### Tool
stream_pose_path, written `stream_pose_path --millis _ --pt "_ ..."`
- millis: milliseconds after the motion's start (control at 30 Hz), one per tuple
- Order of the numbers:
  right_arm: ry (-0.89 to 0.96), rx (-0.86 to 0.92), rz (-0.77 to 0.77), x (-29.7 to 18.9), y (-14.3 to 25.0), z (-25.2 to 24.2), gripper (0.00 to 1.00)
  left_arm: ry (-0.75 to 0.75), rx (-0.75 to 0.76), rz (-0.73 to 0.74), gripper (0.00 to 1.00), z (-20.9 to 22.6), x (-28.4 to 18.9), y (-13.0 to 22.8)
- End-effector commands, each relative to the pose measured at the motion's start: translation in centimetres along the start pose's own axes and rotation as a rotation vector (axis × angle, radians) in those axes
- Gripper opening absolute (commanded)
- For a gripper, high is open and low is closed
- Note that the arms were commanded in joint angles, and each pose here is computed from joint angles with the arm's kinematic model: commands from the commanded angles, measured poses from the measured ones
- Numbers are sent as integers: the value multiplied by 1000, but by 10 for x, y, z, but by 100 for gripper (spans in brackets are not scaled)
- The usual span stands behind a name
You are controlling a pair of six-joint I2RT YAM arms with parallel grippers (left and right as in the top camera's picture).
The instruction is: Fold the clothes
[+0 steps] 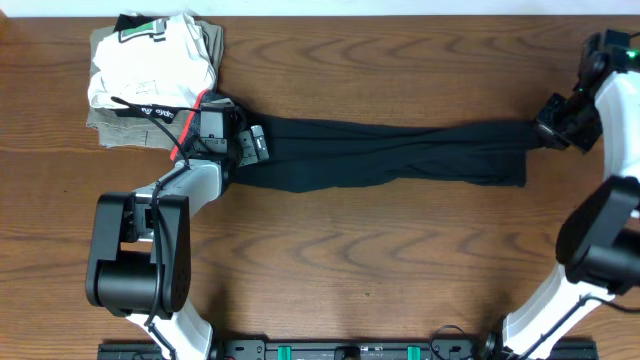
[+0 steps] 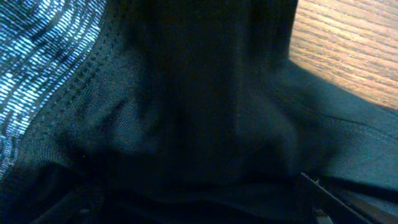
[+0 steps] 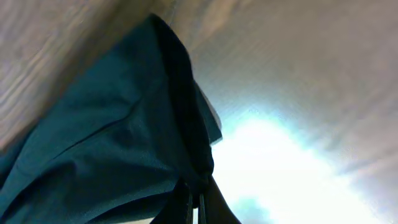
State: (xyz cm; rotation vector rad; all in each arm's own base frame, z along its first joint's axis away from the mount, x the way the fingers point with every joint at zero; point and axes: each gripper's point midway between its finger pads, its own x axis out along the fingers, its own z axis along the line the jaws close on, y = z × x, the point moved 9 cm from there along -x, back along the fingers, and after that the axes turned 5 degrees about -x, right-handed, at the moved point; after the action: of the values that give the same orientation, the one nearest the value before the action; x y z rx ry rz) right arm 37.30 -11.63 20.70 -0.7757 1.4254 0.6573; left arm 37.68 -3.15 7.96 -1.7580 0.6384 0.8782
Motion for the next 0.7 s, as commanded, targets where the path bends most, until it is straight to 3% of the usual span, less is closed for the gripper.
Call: stream_pose_path --millis 0,667 --pt "72 19 -16 -12 2 -13 1 -53 -13 9 99 11 3 1" --pt "92 21 -19 47 8 -15 1 -48 -16 -4 99 10 3 -1"
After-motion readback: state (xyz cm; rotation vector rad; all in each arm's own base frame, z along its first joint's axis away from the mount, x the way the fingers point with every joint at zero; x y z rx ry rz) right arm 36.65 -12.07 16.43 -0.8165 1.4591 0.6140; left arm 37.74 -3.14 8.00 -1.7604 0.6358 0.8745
